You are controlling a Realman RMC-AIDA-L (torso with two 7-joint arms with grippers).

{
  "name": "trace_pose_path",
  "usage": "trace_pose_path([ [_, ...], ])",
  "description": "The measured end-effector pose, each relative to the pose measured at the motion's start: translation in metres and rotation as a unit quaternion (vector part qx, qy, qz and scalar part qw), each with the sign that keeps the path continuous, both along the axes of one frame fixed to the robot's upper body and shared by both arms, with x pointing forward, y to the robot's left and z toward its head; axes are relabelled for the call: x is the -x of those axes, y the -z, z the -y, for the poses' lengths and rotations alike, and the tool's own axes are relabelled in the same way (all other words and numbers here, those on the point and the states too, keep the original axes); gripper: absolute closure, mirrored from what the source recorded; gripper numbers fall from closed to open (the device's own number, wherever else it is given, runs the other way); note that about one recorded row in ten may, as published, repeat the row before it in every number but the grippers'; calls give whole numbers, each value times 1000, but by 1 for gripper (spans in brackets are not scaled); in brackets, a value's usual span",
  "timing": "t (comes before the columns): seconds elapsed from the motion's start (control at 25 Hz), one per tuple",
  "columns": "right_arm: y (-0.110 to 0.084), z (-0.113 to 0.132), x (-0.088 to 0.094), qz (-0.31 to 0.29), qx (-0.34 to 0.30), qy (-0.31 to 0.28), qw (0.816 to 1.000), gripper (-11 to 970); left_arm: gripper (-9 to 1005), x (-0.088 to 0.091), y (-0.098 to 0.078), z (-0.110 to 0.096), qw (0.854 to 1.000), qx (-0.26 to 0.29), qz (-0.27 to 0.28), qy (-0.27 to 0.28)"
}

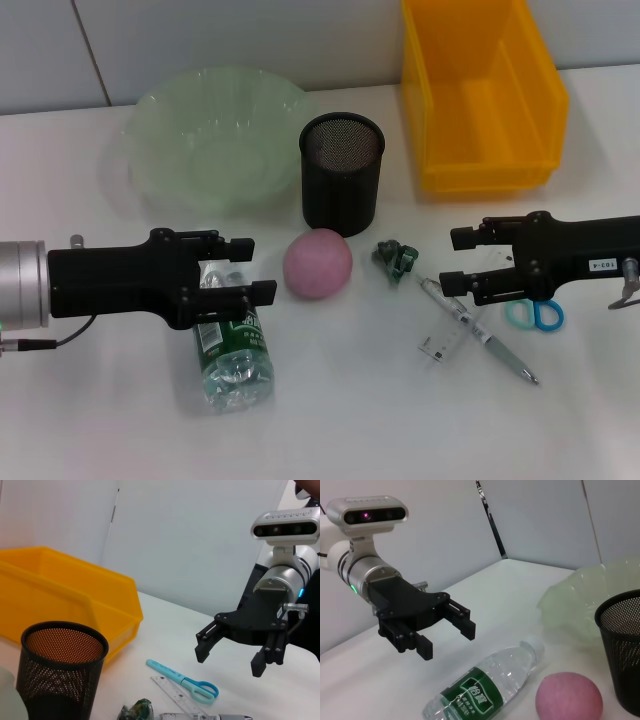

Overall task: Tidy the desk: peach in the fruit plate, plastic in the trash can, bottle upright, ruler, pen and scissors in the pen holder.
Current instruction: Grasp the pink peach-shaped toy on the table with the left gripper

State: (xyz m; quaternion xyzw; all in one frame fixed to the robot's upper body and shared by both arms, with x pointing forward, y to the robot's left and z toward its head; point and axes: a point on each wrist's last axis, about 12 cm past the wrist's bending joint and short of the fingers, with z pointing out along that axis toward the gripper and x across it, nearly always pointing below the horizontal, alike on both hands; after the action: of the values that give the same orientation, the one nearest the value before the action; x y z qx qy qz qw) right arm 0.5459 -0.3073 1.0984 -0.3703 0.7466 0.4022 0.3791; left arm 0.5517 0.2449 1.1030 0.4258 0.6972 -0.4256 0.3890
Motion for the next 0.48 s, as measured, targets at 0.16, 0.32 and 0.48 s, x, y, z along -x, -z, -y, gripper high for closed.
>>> trace_pose_path([
  [0.16, 1, 0, 1, -1, 0, 0, 1000, 136, 334, 0, 0, 1, 1000, -1, 0, 2],
  [0.32, 2, 0, 1, -5, -2, 2, 1000, 136, 334, -1, 0, 2, 1000, -2, 2, 1],
  [0.48, 2, -1, 2, -7, -3, 2, 1000, 136, 335, -2, -1, 3, 1000, -1, 6, 1],
])
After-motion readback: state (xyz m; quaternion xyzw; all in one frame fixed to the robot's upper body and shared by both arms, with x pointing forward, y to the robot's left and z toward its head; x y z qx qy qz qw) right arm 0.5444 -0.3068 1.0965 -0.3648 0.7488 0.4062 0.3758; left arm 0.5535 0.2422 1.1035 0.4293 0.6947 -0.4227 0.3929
